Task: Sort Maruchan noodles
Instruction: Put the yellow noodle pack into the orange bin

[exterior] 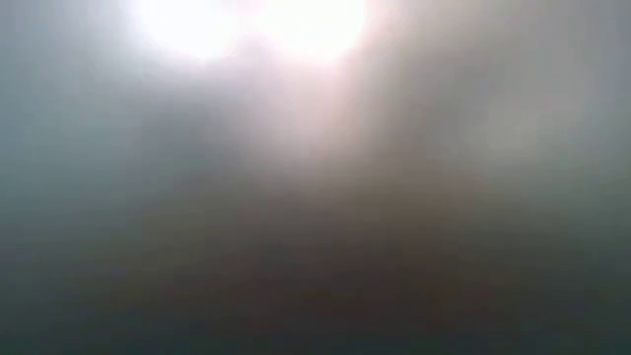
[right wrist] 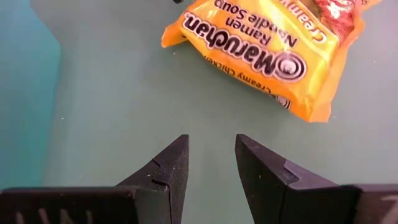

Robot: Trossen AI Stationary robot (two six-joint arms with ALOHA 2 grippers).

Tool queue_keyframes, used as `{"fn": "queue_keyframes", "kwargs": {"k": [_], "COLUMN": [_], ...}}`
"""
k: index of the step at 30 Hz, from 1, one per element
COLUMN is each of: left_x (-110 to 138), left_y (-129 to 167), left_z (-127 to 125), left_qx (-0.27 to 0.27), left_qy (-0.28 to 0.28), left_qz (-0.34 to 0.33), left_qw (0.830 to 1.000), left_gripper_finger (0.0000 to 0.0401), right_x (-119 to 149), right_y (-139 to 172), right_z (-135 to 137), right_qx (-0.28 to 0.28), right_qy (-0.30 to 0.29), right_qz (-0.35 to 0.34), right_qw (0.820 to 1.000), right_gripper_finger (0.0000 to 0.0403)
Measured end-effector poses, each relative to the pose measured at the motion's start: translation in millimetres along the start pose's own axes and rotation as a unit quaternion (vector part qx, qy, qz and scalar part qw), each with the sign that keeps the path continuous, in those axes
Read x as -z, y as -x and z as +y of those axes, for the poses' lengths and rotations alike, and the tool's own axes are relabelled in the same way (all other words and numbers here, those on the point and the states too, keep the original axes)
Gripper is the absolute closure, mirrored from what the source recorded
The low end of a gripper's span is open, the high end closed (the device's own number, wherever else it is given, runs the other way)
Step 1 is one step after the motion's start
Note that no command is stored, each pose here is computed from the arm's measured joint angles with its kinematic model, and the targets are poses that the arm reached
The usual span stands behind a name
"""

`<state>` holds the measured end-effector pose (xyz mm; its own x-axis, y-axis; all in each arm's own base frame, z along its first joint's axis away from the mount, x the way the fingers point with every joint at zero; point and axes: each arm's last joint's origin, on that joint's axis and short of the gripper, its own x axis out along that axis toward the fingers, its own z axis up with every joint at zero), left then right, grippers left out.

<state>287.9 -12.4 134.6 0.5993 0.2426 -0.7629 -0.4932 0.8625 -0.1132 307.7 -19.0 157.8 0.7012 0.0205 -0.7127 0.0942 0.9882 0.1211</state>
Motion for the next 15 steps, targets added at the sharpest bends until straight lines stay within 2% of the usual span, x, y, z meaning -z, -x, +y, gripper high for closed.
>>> {"fn": "queue_keyframes", "kwargs": {"k": [6,10,15], "left_x": [-13.0,-18.3,-13.6], "left_y": [23.9,29.4,19.1], "left_z": [-2.0,-0.9,1.0], "left_qx": [0.027,0.006,-0.021], "left_qy": [0.01,0.005,0.005], "left_qz": [-0.038,-0.07,-0.067], "left_qw": [0.999,0.997,0.998], "left_gripper_finger": [0.028,0.028,0.028], "right_x": [0.0,0.0,0.0], "right_y": [0.0,0.0,0.0], "right_z": [0.0,0.0,0.0], "right_qx": [0.0,0.0,0.0], "right_qy": [0.0,0.0,0.0], "right_qz": [0.0,0.0,0.0], "right_qw": [1.0,1.0,1.0], "right_gripper_finger": [0.028,0.028,0.028]}}
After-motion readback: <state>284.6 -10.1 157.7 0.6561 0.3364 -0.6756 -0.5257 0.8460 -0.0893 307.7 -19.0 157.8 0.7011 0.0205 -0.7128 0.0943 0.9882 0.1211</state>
